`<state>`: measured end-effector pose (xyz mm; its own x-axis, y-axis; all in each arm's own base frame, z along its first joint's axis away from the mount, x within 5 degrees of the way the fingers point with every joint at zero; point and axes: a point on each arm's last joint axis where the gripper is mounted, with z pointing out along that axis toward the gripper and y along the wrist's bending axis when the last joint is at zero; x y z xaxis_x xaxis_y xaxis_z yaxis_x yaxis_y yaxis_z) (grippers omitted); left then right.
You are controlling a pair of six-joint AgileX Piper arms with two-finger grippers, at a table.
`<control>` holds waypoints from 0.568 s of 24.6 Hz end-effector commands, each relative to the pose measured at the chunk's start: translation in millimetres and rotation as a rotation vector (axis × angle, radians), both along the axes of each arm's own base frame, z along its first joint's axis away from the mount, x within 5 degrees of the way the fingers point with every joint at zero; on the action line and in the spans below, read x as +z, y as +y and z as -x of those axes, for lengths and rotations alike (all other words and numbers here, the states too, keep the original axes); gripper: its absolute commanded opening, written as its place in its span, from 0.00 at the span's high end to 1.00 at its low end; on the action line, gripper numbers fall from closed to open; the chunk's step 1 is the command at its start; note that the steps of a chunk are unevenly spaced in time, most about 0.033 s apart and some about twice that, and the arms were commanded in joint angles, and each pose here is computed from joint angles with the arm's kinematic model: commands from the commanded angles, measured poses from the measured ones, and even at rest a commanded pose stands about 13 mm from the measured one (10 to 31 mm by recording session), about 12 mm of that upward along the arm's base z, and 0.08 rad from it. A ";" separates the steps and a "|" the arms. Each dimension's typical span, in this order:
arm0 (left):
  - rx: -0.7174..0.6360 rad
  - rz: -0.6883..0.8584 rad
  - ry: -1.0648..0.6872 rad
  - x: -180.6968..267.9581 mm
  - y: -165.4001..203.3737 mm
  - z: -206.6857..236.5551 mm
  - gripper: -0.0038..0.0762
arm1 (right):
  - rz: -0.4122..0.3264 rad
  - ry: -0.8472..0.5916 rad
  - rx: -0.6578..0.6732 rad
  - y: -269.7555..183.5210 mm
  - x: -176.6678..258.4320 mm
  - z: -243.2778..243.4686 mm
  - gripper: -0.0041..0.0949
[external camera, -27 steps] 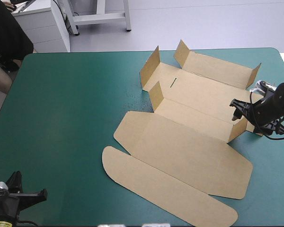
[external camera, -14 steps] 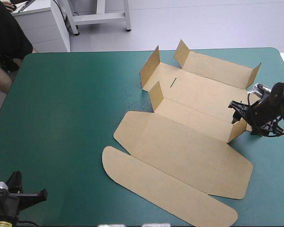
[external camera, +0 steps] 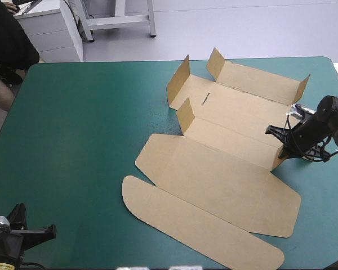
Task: Fold the box
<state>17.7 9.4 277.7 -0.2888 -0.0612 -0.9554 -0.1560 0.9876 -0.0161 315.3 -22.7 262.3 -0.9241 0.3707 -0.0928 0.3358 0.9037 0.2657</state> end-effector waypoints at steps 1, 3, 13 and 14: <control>-0.011 -0.008 -0.076 12.9 -0.4 -2.5 0.96 | 0.022 -0.144 0.162 4.6 30.6 -5.4 0.98; -0.011 -0.008 -0.076 12.9 -0.4 -2.5 0.96 | 0.062 -0.205 0.286 11.5 41.1 -14.0 0.98; -0.016 -0.019 -0.074 12.8 -0.6 -2.6 0.96 | 0.231 -0.443 0.916 97.5 67.5 -65.5 0.98; -0.016 -0.019 -0.074 12.8 -0.6 -2.6 0.96 | 0.240 -0.465 0.969 107.7 69.0 -69.3 0.98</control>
<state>17.7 9.4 277.7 -0.2897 -0.0557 -0.9555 -0.1544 0.9879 -0.0108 382.0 61.2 299.3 -0.8143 -0.4382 -0.3805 -0.4961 0.8659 0.0644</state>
